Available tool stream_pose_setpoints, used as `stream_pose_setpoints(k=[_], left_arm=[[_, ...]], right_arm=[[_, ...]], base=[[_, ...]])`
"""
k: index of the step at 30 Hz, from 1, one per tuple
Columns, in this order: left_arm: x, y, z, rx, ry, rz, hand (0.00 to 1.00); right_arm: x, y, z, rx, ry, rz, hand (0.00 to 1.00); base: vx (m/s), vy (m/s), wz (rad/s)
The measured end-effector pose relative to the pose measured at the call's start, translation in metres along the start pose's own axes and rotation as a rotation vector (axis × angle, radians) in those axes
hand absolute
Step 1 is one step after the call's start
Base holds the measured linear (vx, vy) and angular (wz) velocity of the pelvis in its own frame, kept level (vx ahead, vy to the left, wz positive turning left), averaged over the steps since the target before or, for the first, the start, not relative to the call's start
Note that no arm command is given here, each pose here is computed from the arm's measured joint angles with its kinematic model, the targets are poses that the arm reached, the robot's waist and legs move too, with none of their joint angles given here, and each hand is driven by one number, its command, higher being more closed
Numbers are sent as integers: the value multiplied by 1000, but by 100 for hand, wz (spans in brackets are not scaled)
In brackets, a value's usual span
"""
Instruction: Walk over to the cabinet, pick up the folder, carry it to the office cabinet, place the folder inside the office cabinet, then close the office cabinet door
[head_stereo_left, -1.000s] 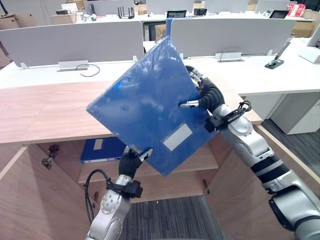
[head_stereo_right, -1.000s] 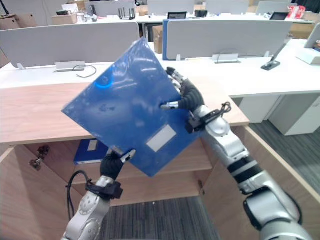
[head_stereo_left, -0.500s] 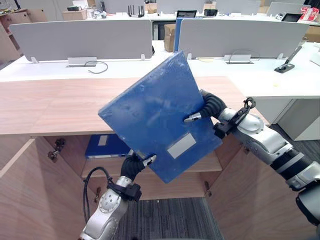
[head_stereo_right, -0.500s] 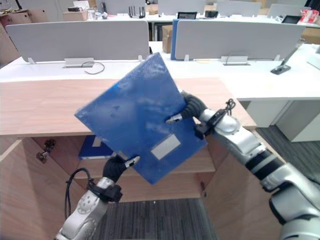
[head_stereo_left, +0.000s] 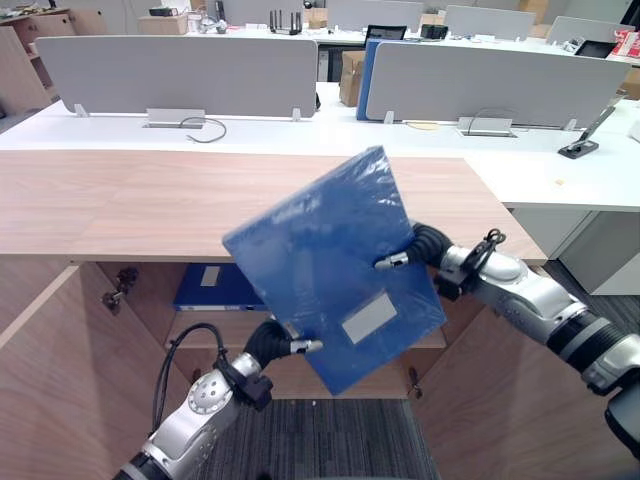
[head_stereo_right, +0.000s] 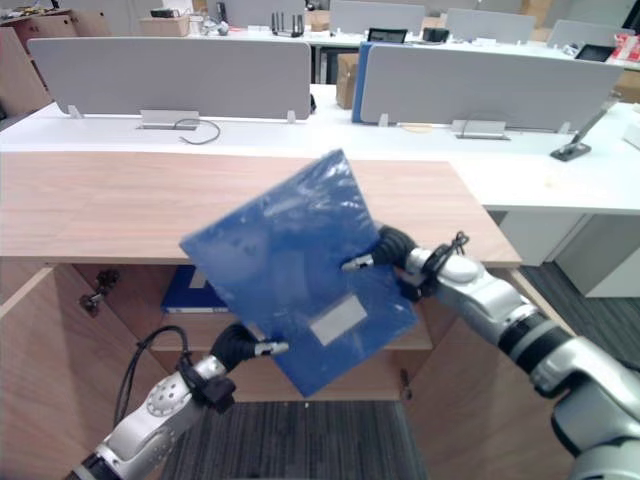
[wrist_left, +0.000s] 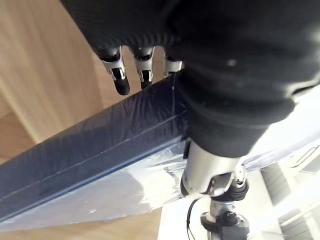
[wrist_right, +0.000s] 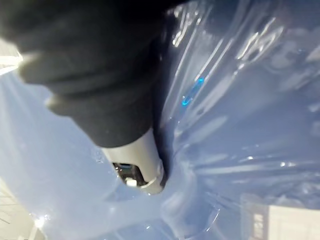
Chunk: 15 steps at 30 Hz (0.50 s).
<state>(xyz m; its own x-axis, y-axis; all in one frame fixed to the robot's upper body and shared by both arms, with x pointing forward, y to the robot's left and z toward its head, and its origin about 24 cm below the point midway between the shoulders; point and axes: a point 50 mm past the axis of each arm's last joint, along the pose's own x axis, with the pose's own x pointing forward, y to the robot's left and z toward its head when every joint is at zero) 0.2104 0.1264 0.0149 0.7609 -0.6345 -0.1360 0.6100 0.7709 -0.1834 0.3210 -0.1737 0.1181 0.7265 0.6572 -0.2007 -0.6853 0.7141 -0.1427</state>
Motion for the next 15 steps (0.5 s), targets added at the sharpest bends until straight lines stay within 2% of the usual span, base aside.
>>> stream_pose_setpoints(k=[4, 7, 9, 12, 14, 15], left_arm=[[-7, 2, -38, -35, 183, -89, 0], [-14, 6, -74, -112, 321, -79, 0], [-23, 9, -99, -169, 415, -17, 0], [-52, 18, -146, -231, 631, 161, 0], [-76, 25, -169, -315, 731, 348, 0], [-83, 26, -174, -334, 753, 396, 0]], right_arm=[[-5, 16, -34, 51, 93, 29, 100], [-13, 22, -49, 97, 106, 19, 100], [-21, 18, -43, 133, 41, -17, 100], [-32, 14, -15, 162, -146, -48, 100], [-40, 13, -3, 171, -258, -82, 100], [-42, 15, -4, 172, -270, -90, 100]], base=[[-1, 3, -1], [-2, 4, -8], [-2, 12, -13], [11, 21, -14], [-1, 17, -27], [0, 15, -15]])
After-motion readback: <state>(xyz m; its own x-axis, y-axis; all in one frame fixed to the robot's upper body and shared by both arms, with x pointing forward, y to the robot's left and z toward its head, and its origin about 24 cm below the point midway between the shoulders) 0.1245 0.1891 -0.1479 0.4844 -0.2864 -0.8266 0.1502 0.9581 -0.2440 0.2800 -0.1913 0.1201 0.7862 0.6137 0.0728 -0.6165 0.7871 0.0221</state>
